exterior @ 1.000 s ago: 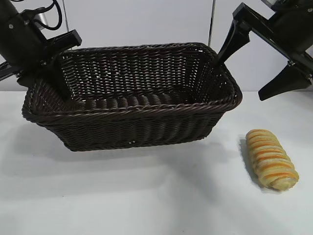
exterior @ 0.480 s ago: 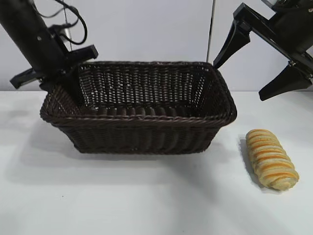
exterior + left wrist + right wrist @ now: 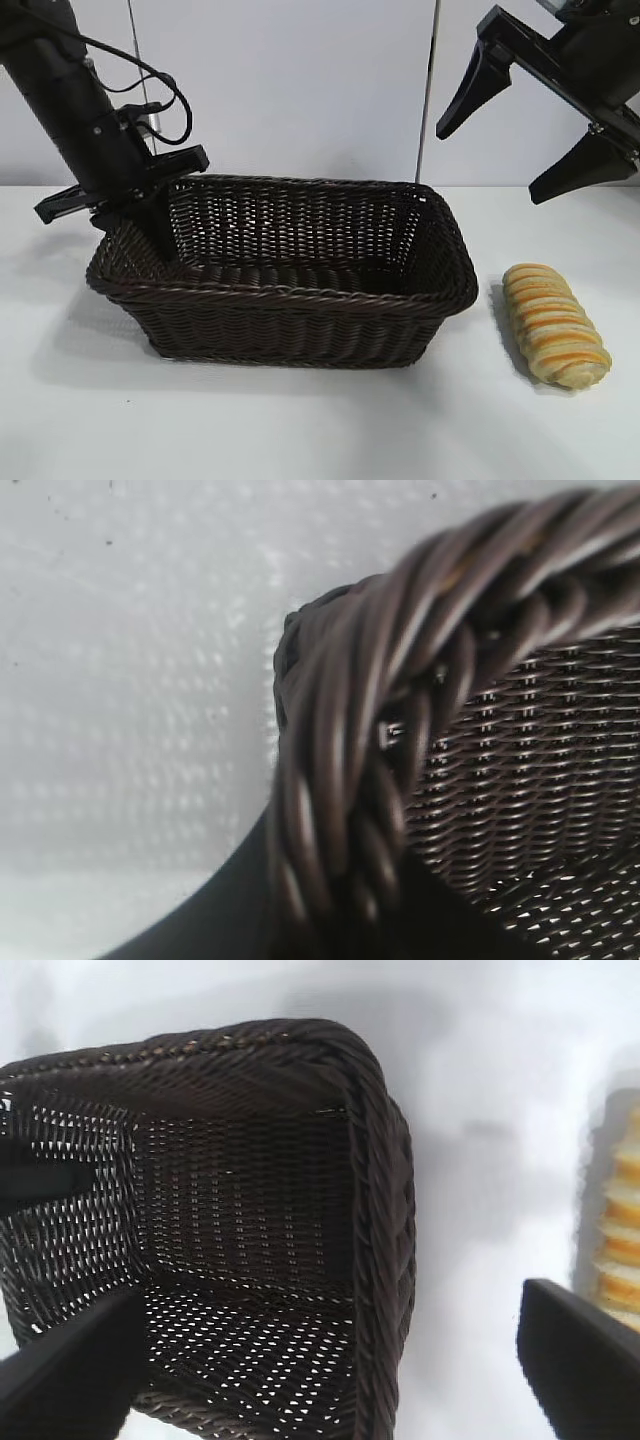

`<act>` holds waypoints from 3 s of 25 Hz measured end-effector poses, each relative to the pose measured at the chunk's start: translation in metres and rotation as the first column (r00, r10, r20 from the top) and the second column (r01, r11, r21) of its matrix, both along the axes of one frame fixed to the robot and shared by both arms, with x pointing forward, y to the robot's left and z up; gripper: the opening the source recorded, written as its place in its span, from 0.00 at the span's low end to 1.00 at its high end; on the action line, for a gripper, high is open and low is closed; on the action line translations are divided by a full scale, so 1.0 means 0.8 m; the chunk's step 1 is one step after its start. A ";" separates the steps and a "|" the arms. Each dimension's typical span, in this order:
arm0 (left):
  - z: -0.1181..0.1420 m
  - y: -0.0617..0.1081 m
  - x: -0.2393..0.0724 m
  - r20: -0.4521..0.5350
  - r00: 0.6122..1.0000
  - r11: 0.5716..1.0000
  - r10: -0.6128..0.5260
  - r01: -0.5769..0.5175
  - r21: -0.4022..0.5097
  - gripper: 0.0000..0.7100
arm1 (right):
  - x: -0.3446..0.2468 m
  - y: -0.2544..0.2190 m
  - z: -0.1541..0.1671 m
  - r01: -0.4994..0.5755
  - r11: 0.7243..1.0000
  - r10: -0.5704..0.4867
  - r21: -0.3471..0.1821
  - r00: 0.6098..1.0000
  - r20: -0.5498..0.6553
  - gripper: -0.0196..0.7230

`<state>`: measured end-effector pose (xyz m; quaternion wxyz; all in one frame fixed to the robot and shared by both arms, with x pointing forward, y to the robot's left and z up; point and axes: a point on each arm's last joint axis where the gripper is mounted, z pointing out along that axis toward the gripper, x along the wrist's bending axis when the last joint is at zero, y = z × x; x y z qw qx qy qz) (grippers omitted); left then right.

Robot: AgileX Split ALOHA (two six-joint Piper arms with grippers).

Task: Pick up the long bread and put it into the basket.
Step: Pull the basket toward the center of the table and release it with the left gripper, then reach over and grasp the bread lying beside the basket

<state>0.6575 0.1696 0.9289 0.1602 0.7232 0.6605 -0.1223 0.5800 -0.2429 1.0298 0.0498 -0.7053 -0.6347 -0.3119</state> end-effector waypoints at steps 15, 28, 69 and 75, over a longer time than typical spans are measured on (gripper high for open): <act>0.090 0.021 -0.016 0.143 0.990 0.992 0.008 -0.026 0.125 0.97 | 0.000 0.000 0.000 0.000 1.000 0.000 0.000 1.000 0.000 0.96; 0.185 0.141 -0.040 0.315 0.944 0.913 0.101 -0.214 0.348 0.97 | 0.000 0.000 0.000 0.000 1.000 0.000 0.000 1.000 0.000 0.96; 0.231 0.146 -0.549 0.926 0.378 0.941 0.011 -0.316 0.119 0.97 | -0.001 0.000 0.000 -0.005 1.000 0.005 0.000 1.000 -0.003 0.96; 0.171 0.153 -0.544 0.880 0.475 0.922 -0.012 -0.335 0.194 0.97 | -0.001 0.000 0.000 -0.006 1.000 0.006 -0.001 1.000 -0.002 0.96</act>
